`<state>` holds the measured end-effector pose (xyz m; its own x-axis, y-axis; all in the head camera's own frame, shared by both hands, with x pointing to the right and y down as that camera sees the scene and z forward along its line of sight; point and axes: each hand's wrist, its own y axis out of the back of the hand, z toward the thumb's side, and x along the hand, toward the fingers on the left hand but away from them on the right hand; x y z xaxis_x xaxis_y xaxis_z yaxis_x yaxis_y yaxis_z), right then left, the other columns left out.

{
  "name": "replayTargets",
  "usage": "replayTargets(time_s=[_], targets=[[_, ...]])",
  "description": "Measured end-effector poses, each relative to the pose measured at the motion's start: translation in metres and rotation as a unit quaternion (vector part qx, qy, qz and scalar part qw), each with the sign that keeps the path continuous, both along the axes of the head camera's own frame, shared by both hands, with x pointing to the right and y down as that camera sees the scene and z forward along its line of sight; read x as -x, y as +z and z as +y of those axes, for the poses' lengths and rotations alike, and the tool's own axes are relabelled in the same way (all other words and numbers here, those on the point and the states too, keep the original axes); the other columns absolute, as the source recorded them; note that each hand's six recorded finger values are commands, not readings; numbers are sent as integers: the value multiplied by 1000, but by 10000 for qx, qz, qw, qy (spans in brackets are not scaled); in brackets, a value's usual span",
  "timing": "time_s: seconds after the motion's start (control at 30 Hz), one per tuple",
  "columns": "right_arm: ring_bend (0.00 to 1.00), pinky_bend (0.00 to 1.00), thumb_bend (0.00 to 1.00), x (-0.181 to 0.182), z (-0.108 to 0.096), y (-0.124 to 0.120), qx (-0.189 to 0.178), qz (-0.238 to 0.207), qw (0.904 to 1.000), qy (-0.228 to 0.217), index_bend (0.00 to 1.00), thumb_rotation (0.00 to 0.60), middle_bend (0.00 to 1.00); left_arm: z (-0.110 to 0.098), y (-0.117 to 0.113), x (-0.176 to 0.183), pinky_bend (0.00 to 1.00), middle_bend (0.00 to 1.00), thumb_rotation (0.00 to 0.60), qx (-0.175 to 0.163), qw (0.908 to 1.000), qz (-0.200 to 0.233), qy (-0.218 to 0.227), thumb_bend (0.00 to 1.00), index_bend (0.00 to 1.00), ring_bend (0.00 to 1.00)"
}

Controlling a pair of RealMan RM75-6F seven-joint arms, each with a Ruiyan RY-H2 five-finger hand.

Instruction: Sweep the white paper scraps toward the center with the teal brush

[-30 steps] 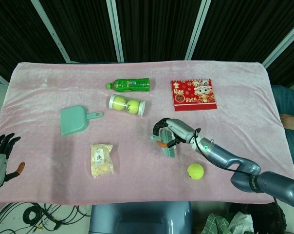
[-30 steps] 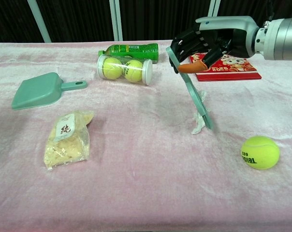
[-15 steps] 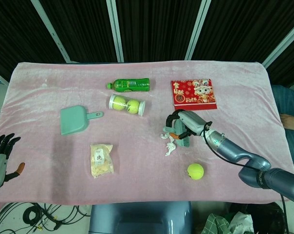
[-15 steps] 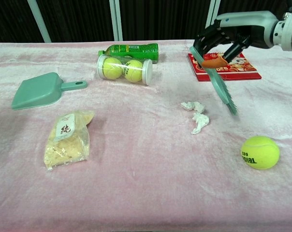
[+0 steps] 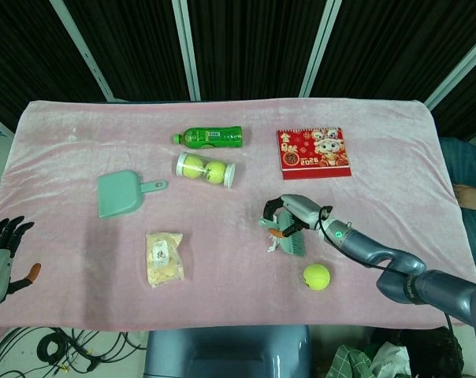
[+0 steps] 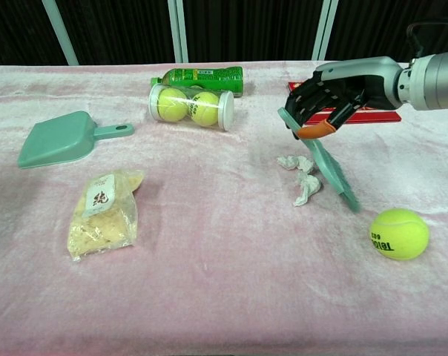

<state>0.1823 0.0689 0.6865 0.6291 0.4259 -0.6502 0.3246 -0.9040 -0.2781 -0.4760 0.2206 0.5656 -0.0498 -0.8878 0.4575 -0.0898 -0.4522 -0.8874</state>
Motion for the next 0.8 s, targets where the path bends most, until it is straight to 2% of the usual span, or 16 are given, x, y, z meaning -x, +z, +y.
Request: replayTargets(time_s=[0.2,0.4,0.5,0.6,0.8], targets=[[325,150,407,24,9,4,18,-662,9975,232,642,600,616,0,1,1,91,79,600,35,10000,1,-27,309,169,7],[333,150,417,41,11,2,-82,-1423,9869,760,643,600,623,-1,1,1,92,78,600,44,10000,11,-52,309,170,6],[344,150,417,46,8,-6,-31,-1856,9769,1056,646,600,626,-1,1,1,92,78,600,57,10000,3,-46,309,170,6],[352,150,416,49,6,-13,176,-2236,9655,1324,648,600,628,-1,1,2,95,78,600,57,10000,4,-48,309,170,6],[351,150,416,47,-2,-28,715,-2992,9340,1818,657,600,633,-1,0,1,99,79,600,52,10000,2,-41,309,172,7]])
